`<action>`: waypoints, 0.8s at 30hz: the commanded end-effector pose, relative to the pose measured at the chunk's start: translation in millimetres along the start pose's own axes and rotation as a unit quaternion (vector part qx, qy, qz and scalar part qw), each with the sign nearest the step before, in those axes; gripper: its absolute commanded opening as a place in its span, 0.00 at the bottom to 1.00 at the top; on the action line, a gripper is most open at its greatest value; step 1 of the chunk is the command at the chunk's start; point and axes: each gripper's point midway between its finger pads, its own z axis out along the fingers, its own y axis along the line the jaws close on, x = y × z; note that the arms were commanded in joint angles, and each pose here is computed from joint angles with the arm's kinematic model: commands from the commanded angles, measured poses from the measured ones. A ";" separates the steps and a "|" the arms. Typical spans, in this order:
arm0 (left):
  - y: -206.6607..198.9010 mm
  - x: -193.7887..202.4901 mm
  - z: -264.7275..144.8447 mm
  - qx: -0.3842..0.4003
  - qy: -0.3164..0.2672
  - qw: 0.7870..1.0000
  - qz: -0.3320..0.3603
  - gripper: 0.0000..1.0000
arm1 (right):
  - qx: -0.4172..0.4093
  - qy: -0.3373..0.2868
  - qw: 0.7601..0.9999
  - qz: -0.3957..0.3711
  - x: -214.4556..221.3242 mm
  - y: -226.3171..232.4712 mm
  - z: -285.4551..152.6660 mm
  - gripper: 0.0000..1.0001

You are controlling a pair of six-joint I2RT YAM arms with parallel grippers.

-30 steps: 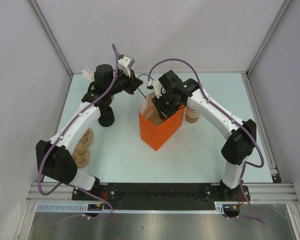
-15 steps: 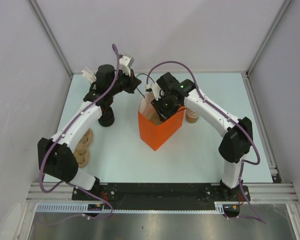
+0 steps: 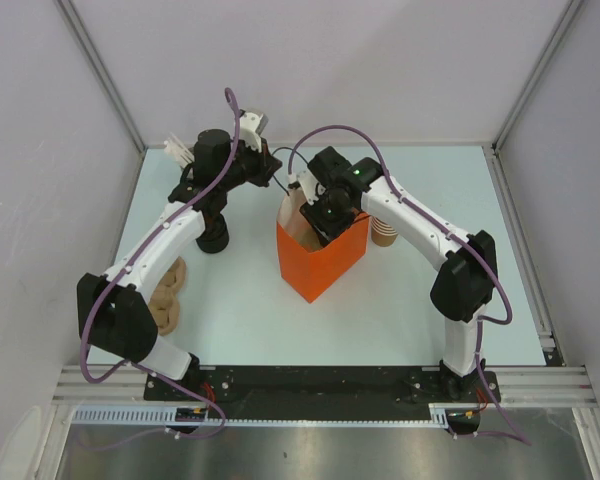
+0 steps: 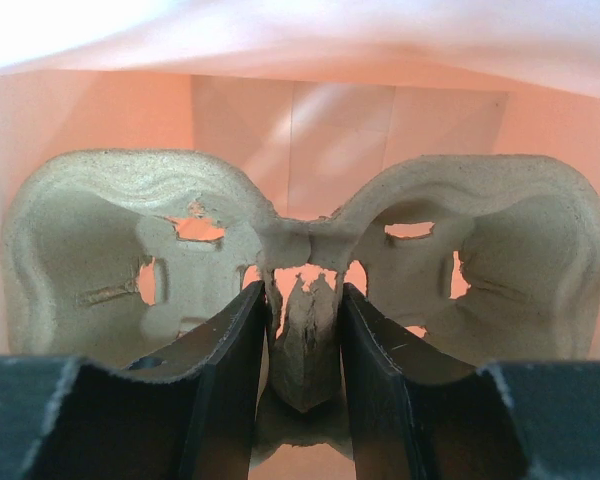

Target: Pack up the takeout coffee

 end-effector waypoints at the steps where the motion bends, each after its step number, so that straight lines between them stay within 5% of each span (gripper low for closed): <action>1: 0.2 -23.0 0.0 -0.014 -0.032 0.999 0.004 0.00 | -0.008 -0.001 1.000 -0.018 -4.3 5.9 -10.0 0.39; 24: 26.3 -28.3 6.6 -0.085 -0.033 0.996 -0.001 0.00 | -0.005 0.015 0.999 -0.029 5.2 6.2 -8.1 0.40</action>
